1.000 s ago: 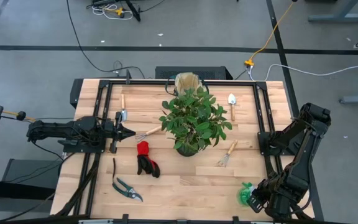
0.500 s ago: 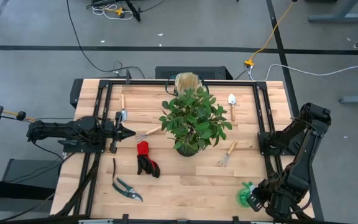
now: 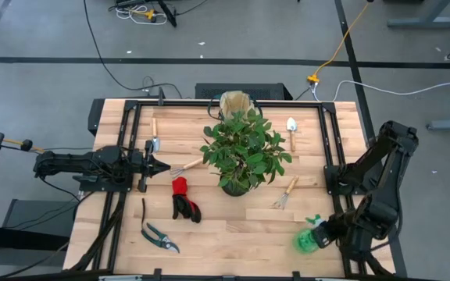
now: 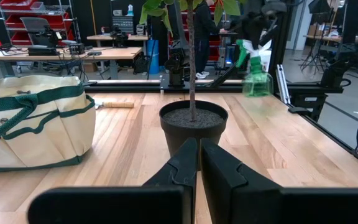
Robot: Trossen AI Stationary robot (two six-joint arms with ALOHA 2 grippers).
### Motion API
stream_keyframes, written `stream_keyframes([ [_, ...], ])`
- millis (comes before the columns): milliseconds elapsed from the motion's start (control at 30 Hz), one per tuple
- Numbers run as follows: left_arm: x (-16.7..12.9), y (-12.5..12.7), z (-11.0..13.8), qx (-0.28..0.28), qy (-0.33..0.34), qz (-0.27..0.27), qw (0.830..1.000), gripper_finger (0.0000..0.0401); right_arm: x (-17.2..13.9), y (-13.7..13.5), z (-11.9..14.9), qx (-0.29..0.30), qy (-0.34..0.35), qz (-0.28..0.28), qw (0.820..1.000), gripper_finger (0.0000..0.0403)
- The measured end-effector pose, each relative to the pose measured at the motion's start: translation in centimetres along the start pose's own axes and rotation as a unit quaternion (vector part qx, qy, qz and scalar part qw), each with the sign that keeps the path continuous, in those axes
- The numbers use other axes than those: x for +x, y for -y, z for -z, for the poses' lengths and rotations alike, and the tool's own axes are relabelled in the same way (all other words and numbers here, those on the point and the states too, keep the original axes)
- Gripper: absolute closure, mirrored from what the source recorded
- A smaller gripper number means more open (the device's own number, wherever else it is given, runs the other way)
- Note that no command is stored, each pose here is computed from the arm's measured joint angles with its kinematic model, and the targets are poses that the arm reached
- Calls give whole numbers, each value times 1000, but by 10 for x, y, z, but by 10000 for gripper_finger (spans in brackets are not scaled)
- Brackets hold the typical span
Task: Pick & Place Garden tools in Gardening bag
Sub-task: Put the green spray bottle into the gardening bag
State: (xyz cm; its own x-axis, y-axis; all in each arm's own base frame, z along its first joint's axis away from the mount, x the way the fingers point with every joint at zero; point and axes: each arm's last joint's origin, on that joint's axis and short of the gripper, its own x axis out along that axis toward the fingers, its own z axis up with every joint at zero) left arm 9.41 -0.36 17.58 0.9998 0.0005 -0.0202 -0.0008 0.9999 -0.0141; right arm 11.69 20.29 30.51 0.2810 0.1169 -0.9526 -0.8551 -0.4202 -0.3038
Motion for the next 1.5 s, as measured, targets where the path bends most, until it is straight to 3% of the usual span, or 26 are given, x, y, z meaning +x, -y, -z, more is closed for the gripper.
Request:
stream_keyframes([
  [433,0,0,0,0,0,0,1000,378,-38,-7,49,195,-10,18,981,346],
  [700,0,0,0,0,0,0,1000,378,-49,-15,84,326,-35,19,945,343],
  [1100,0,0,0,0,0,0,1000,378,-57,-30,136,528,-97,6,844,345],
  [1333,0,0,0,0,0,0,1000,378,-60,-37,163,636,-121,18,762,346],
  [1500,0,0,0,0,0,0,1000,378,-62,-42,182,683,-138,22,717,346],
])
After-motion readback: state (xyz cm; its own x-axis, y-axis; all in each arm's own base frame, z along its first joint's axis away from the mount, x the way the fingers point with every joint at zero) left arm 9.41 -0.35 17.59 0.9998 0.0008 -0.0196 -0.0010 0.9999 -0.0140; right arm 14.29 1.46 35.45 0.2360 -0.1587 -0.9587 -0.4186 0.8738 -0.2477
